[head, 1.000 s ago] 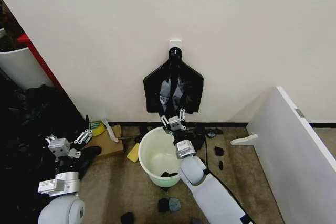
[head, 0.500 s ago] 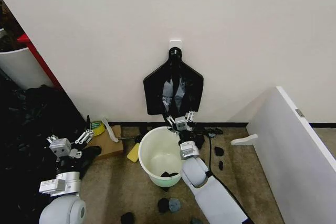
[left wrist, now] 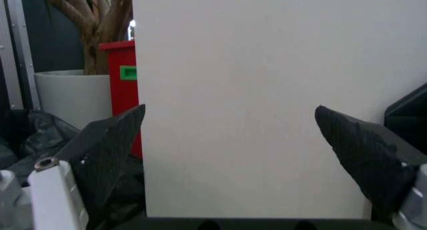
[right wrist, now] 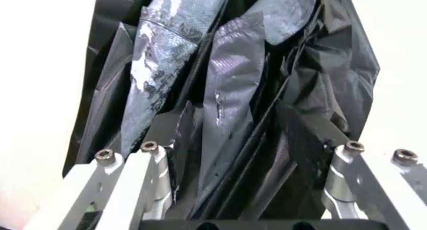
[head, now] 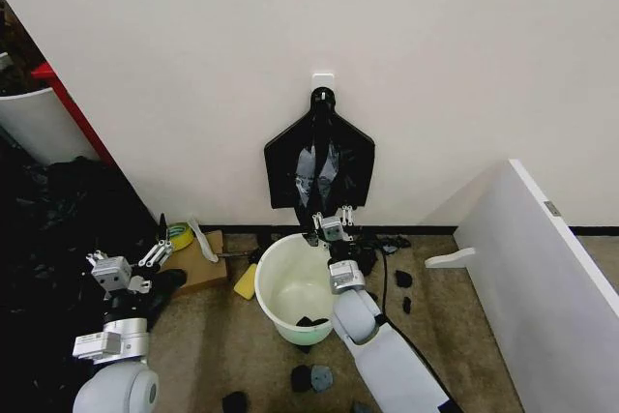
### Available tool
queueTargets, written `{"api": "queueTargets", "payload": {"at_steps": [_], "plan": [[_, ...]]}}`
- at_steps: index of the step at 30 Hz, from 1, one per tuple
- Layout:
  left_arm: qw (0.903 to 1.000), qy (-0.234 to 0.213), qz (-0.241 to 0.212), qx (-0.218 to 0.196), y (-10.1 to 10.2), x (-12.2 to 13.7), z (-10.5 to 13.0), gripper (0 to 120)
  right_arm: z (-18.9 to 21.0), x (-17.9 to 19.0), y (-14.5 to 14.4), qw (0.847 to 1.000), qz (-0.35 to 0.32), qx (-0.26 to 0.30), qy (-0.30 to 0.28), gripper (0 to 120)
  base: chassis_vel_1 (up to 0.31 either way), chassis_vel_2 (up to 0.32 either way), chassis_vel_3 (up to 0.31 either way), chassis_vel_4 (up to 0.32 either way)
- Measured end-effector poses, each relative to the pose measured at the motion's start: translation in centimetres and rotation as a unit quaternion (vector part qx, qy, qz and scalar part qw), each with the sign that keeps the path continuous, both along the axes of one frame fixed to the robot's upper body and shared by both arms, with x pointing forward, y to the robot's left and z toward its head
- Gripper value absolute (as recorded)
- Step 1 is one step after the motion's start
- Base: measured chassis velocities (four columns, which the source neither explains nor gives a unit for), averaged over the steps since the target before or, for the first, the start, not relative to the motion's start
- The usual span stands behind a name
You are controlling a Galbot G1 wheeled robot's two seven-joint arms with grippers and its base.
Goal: Place the garbage bag over the trash bin.
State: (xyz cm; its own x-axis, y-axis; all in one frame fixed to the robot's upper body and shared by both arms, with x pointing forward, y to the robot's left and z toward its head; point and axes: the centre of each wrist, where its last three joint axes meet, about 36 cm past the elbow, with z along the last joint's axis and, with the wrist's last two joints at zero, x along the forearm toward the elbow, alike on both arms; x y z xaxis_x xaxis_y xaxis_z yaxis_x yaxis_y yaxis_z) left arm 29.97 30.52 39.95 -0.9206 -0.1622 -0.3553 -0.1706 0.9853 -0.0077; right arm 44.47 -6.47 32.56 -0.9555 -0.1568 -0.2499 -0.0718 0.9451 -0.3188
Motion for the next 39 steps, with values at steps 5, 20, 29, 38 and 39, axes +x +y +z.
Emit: {"api": "queueTargets", "payload": {"at_steps": [5,20,29,38,39], "plan": [[1.0000,0.000,0.000,0.000,0.0,0.0,0.0,100,-0.2,-0.1,0.3,1.000,-0.002,-0.013,-0.005,48,0.000,0.000,0.000,0.000],[1.0000,-0.001,0.000,0.002,-0.1,-0.2,0.0,100,-1.0,0.7,0.3,0.999,-0.022,-0.028,0.005,32,0.000,0.000,0.000,0.000],[1.0000,-0.003,0.000,0.001,-0.1,0.1,0.0,100,-1.0,0.7,0.2,0.999,-0.032,-0.027,0.008,0,0.000,0.000,0.000,0.000],[0.9987,-0.032,-0.038,-0.013,0.4,2.2,1.0,100,1.5,-1.3,-0.7,0.996,0.027,0.082,0.005,0,0.000,0.000,0.000,0.000],[0.9977,-0.040,-0.052,-0.013,0.5,2.7,1.2,100,2.0,-1.6,-0.9,0.994,0.041,0.100,0.006,0,0.000,0.000,0.000,0.000]]}}
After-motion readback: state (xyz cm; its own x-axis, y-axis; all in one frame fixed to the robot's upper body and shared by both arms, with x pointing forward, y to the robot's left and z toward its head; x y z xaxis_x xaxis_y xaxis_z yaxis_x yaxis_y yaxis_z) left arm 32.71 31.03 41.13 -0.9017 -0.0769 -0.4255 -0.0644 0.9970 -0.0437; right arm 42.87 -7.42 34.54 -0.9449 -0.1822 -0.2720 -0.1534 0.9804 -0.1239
